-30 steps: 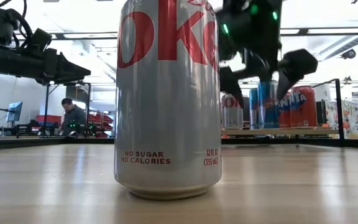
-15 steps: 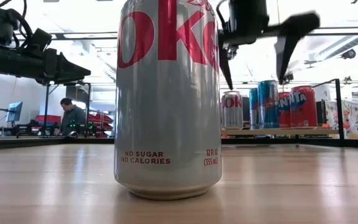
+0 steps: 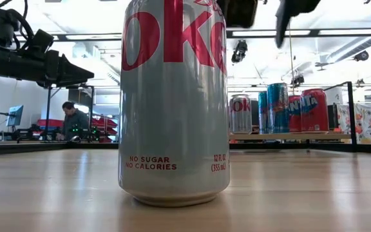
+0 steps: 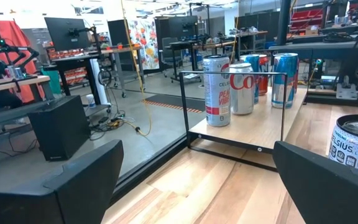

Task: Place canned beverage on shelf
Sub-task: Put the red silver soda can on the shelf aligned with the other silver soda can

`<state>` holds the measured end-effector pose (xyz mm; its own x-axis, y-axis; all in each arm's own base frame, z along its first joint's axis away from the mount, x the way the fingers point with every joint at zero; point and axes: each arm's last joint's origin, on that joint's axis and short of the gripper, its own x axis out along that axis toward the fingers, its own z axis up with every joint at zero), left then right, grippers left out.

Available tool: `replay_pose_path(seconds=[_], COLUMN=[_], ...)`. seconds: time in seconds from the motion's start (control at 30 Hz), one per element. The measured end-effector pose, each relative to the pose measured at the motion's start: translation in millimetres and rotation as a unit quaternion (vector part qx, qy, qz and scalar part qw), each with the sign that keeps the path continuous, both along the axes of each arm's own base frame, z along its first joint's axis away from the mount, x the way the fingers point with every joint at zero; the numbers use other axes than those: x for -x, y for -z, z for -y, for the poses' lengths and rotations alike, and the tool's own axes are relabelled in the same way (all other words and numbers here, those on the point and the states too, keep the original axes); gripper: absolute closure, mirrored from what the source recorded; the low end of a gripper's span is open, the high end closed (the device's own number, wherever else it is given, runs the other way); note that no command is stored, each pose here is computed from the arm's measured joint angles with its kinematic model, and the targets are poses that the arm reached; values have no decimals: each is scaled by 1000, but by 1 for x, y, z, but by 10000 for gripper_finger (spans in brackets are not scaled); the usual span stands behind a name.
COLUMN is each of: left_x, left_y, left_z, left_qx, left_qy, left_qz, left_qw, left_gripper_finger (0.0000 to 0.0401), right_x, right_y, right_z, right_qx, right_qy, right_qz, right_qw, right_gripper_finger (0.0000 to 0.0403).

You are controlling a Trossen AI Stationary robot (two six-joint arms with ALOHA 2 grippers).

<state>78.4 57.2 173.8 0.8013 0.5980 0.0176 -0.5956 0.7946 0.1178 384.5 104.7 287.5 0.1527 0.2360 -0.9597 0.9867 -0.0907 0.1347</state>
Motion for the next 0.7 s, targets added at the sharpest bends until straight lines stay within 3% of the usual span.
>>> replay_pose_path(seconds=[0.33,0.57,0.7], left_x=[0,0,0], left_y=[0,0,0], left_z=[0,0,0], left_qx=[0,0,0], left_qy=[0,0,0], left_qz=[0,0,0], left_qw=[1000,1000,1000], left_gripper_finger=[3,3,3], right_x=[11,18,25], right_y=[-3,11,11], right_z=[-55,-85,-101], right_qx=[-25,25,57], right_qy=[-87,-163,-166], right_qz=[37,49,64], right_qw=[995,985,982], right_gripper_finger=[33,33,33])
